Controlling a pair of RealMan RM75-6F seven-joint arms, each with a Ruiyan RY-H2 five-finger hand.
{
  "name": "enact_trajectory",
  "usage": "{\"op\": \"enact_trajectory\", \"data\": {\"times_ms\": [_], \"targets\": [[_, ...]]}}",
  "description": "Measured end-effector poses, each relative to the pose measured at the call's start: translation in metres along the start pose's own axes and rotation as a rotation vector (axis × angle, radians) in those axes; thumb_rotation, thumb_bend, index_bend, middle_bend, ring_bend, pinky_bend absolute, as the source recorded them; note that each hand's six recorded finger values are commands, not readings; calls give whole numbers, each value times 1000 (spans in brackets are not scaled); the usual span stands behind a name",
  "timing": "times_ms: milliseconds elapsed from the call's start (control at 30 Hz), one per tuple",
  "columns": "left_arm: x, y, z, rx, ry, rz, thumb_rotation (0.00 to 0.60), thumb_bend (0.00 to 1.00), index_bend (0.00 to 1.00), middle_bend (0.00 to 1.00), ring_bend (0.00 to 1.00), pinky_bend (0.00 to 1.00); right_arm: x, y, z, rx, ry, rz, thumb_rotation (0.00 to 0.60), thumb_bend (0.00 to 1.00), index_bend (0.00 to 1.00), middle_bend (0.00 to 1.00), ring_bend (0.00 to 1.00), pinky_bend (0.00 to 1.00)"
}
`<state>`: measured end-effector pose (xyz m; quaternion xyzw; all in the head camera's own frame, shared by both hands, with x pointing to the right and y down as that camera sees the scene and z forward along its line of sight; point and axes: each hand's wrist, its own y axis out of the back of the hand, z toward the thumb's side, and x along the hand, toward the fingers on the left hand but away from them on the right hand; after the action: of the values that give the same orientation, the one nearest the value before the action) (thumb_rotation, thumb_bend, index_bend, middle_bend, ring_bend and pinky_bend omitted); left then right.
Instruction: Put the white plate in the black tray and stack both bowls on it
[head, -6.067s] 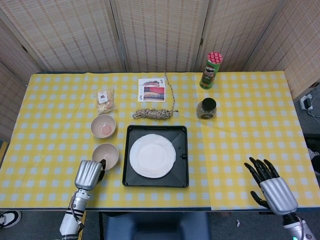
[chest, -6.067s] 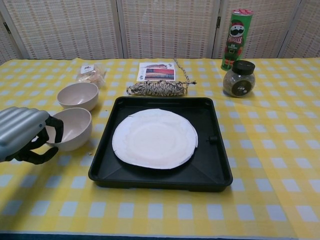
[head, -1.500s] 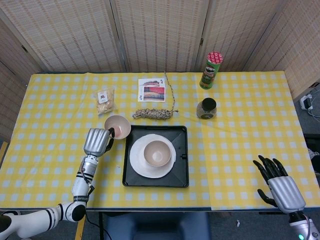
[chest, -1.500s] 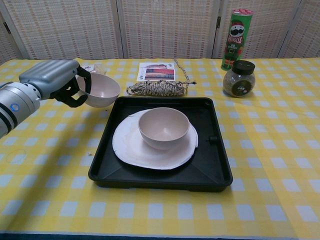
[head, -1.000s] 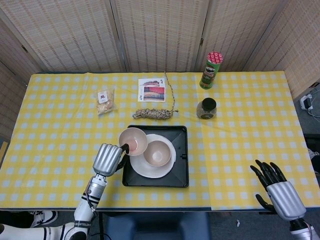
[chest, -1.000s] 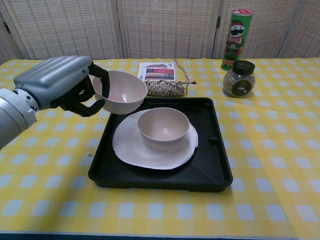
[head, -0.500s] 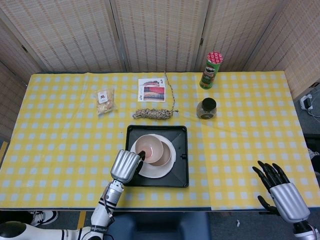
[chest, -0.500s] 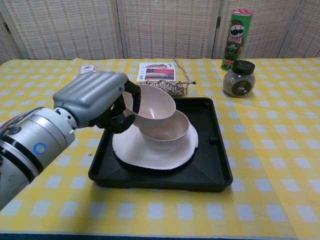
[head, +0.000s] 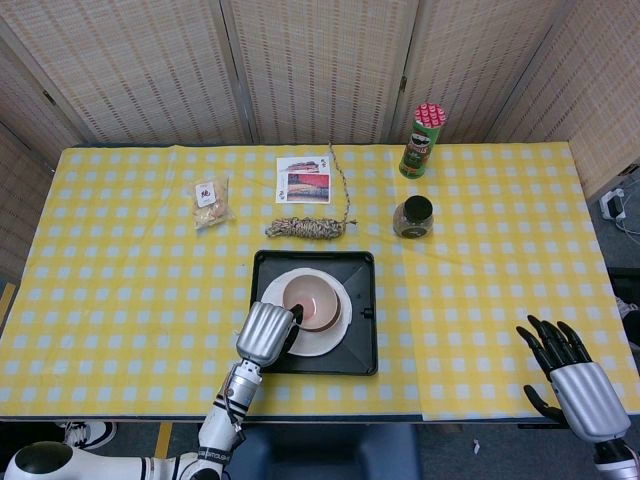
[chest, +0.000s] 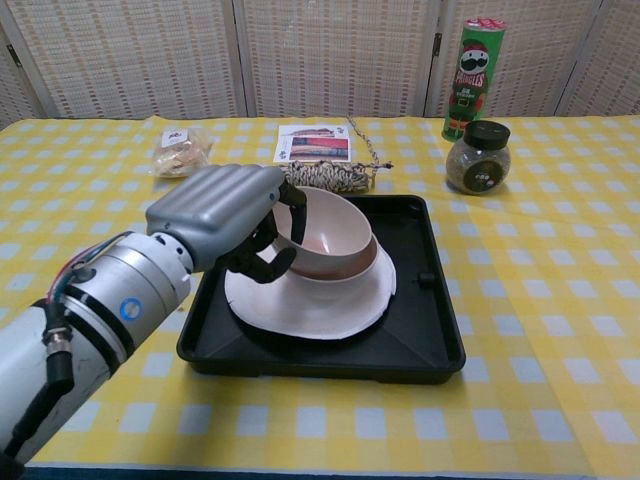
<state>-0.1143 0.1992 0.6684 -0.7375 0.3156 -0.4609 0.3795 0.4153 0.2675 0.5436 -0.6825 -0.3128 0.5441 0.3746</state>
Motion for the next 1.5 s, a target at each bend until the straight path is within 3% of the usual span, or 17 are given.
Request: {"op": "enact_trajectory", "data": {"times_ms": [300, 433, 667, 800, 833, 900, 967, 1067, 1167, 1300, 1400, 1500], "targets": [[6, -11, 2, 8, -1, -12, 600, 593, 546, 1000, 1000, 1000, 0, 1, 0, -2, -5, -4, 600, 368, 0, 0, 0, 0], [5, -13, 4, -13, -9, -28, 600, 545, 400, 1000, 1000, 1000, 0, 1, -1, -2, -9, -5, 600, 369, 0, 0, 0, 0], [0, -14, 11, -40, -33, -42, 600, 374, 122, 1000, 1000, 1000, 0, 1, -1, -3, -10, -4, 600, 368, 0, 0, 0, 0], [-4, -4, 11, -38, -56, -4, 600, 316, 64, 1000, 956, 1000, 0, 1, -1, -3, -9, -5, 600, 368, 0, 0, 0, 0], [-6, 0, 8, -32, -61, 5, 600, 302, 54, 996, 898, 997, 0, 1, -1, -3, -9, -5, 600, 368, 0, 0, 0, 0], [-10, 6, 1, -14, -59, 14, 600, 294, 41, 892, 765, 932, 0, 2, -2, -3, -8, -6, 600, 368, 0, 0, 0, 0], [-17, 13, -11, 28, -52, 17, 600, 293, 16, 577, 519, 714, 0, 3, -1, -3, -6, -10, 600, 368, 0, 0, 0, 0], [-30, 25, -37, 111, -23, 18, 600, 293, 0, 264, 217, 377, 0, 5, -1, -6, -2, -19, 600, 369, 0, 0, 0, 0], [-49, 40, -74, 177, 27, 30, 600, 293, 0, 144, 77, 191, -2, 8, -1, -13, 1, -33, 600, 369, 0, 0, 0, 0], [-82, 54, -116, 192, 74, 62, 600, 292, 1, 121, 40, 98, -6, 10, -1, -28, 1, -57, 600, 368, 0, 0, 0, 0], [-108, 55, -135, 162, 85, 74, 600, 289, 1, 99, 13, 46, -9, 10, -1, -28, -1, -62, 600, 368, 0, 0, 0, 0], [-135, 52, -162, 180, 148, 72, 600, 288, 0, 82, 1, 13, -11, 8, -1, -22, -4, -53, 600, 369, 0, 0, 0, 0]]}}
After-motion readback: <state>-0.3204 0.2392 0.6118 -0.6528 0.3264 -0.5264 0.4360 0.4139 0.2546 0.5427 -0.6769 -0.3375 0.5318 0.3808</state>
